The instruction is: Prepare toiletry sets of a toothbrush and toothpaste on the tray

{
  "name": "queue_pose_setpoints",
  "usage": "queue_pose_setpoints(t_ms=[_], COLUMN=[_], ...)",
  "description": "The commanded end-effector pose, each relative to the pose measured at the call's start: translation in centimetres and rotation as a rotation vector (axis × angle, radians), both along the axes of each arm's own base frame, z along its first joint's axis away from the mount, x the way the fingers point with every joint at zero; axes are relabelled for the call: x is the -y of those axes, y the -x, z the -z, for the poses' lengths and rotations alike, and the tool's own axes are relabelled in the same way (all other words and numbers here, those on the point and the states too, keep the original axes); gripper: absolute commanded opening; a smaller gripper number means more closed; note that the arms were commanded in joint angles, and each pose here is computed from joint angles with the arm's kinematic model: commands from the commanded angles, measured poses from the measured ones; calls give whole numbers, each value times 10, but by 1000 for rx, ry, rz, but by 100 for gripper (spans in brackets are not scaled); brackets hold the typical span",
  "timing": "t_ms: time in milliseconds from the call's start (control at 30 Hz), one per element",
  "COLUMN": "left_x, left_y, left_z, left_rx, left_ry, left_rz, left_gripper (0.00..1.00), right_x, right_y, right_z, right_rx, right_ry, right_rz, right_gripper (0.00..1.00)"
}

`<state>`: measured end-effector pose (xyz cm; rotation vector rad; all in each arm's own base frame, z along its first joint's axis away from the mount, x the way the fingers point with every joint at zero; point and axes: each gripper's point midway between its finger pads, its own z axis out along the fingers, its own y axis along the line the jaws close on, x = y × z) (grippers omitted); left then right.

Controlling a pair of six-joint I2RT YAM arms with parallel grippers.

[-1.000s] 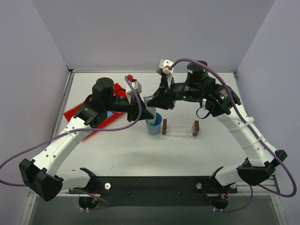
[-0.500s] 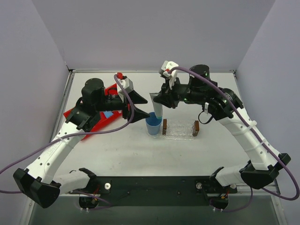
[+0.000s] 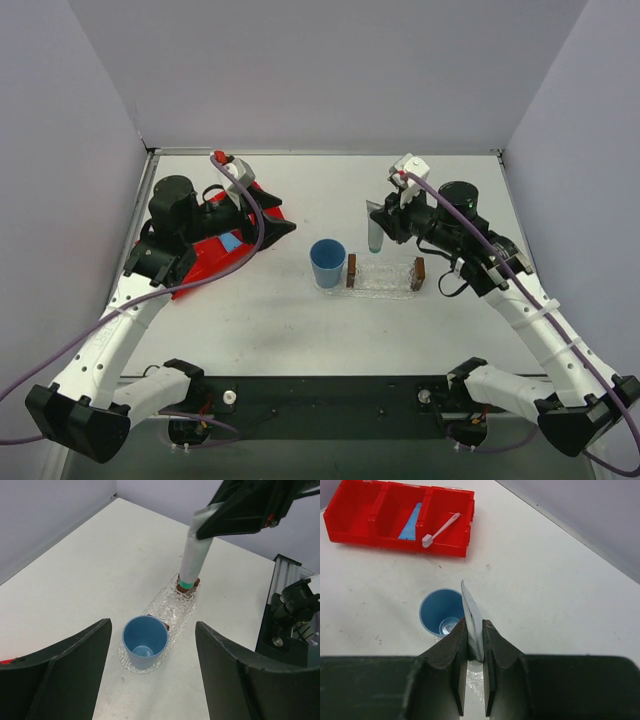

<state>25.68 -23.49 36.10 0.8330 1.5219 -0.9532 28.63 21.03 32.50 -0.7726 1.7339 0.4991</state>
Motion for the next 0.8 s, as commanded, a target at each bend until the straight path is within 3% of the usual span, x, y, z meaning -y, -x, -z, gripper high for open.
queue_pose_setpoints(t_ms=[0, 533, 767], left_x=[-14, -48, -56], left_y=[-18, -48, -57], left_z=[-16, 13, 13], left_rx=[50, 7, 15], left_ry=[55, 57, 70], left_rz=[-116, -285, -320], left_gripper=[78, 78, 78], right_x=[14, 69, 91], right_y=[-10, -18, -15], right_z=[-31, 40, 49], right_rx=[175, 205, 213], right_ry=[-115, -63, -72], right_rz=[103, 376, 477], right_gripper=[0, 0, 0])
